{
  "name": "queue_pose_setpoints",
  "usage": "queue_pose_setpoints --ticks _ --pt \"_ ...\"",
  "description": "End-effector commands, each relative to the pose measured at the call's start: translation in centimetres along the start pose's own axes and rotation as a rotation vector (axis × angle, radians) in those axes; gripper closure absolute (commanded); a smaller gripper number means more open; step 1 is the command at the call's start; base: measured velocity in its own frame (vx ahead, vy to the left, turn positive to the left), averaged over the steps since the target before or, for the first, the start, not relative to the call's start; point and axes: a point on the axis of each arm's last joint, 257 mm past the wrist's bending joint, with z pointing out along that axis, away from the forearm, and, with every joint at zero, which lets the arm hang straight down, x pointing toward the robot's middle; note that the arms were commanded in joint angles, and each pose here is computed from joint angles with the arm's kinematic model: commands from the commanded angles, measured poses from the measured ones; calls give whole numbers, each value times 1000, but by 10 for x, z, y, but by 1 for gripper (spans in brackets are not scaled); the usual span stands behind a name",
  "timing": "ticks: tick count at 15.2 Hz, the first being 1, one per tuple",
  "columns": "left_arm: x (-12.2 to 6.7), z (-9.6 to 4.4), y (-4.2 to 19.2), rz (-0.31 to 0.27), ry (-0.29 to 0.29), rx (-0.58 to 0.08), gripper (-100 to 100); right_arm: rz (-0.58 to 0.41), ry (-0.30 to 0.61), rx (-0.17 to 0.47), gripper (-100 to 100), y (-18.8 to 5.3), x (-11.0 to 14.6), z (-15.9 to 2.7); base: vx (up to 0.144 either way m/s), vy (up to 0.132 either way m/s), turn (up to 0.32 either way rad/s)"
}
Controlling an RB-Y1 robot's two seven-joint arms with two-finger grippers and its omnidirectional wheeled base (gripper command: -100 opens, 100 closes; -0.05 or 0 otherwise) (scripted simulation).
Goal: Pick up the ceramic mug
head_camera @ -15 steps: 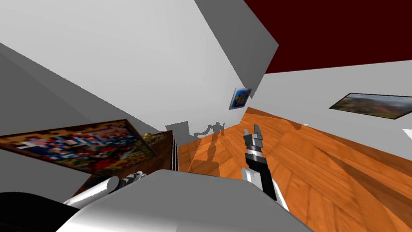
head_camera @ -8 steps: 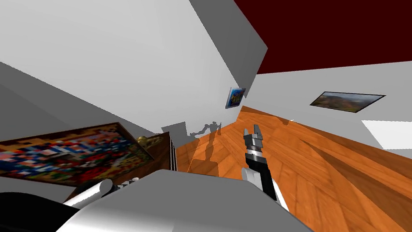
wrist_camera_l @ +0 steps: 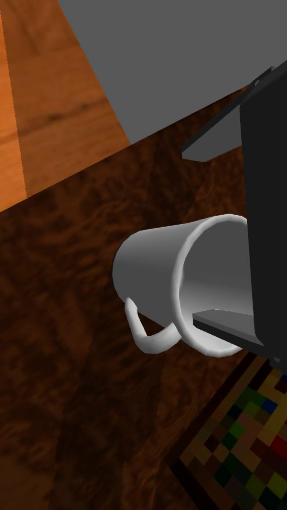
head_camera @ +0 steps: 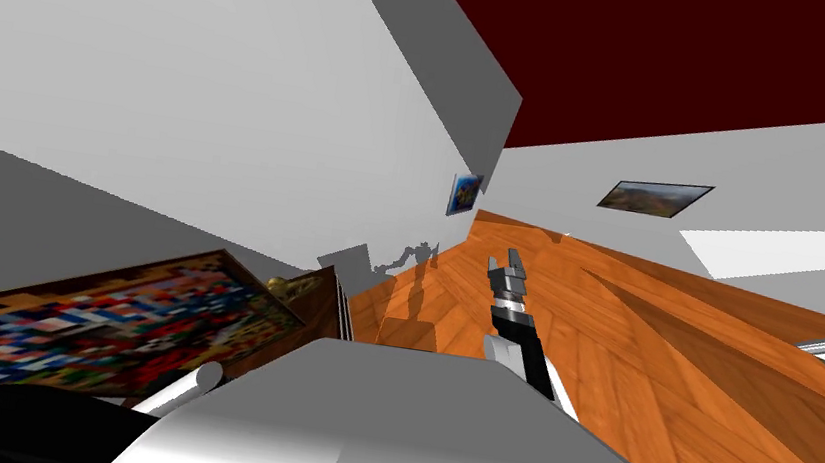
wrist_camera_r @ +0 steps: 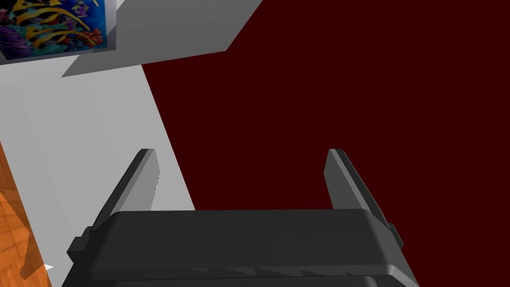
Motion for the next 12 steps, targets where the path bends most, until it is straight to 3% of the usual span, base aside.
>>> queue_pose_setpoints --ticks 1,2,3,4,8,9,11,12 --pt "5 8 -2 -4 -4 4 -100 0 0 0 0 0 0 0 -40 48 -27" --pt "9 12 -3 -6 -5 5 -100 0 0 0 0 0 0 0 -42 47 -24" --pt "5 8 -2 -4 -2 2 -100 0 0 0 0 0 0 0 -23 27 -14" --pt "6 9 -2 -5 -4 4 100 0 0 0 0 0 0 0 -8 11 -3" --pt "6 9 -1 -6 -3 2 100 0 0 0 0 0 0 0 -2 2 3" --pt "-5 -3 1 0 -2 1 100 0 0 0 0 0 0 0 23 -36 29" --pt "-9 -7 2 2 0 0 100 0 0 0 0 0 0 0 41 -54 43" --pt "-5 -2 1 -1 -4 1 100 0 0 0 0 0 0 0 23 -31 20"
